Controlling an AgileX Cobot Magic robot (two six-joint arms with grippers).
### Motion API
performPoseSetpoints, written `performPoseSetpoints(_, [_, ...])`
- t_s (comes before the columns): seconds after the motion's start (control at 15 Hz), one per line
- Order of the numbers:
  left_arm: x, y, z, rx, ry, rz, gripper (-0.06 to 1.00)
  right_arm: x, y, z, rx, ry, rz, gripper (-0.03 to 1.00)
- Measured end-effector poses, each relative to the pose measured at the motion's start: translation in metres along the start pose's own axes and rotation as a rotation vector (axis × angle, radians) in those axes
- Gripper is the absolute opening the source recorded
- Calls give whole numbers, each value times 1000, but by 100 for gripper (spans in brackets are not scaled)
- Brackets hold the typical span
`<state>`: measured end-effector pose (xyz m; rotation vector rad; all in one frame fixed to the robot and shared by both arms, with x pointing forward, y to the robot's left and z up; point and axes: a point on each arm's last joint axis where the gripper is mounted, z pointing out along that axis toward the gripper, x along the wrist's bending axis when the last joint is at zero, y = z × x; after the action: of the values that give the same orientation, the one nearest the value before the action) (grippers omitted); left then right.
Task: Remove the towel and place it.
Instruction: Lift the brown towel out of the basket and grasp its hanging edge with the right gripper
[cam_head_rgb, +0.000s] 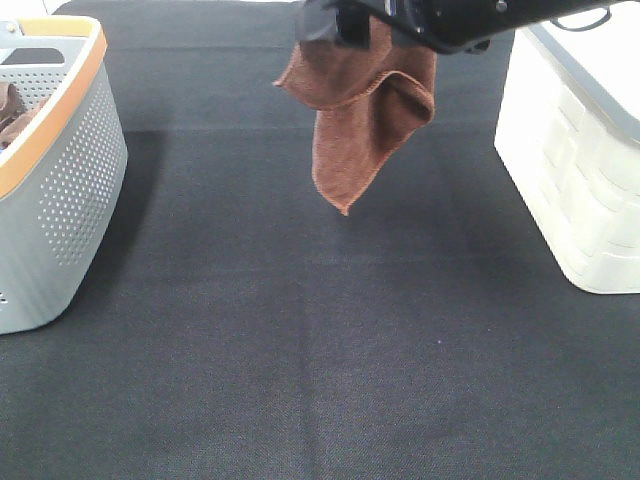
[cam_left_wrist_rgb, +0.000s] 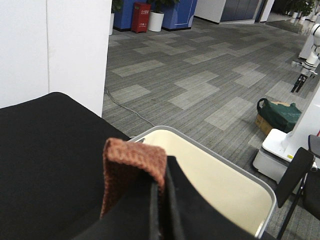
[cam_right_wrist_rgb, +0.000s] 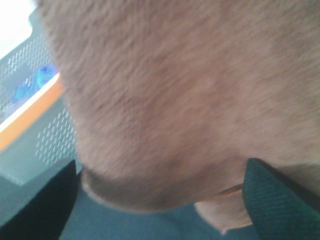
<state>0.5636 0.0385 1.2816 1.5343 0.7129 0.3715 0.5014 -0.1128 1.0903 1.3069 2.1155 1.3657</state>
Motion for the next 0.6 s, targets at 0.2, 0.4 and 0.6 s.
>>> performPoseSetpoints(0.2, [0,0,0,-1,-5,-7,0,0,0,0,-4,-5,4,85])
performPoseSetpoints(0.4, [-2,0,0,-5,-21,-30,0,-1,0,1,-3,-6,18,90])
performPoseSetpoints(0.6, [-4,1,0,-8,-40,-56,0,-2,-1,3,0,-16,0,92])
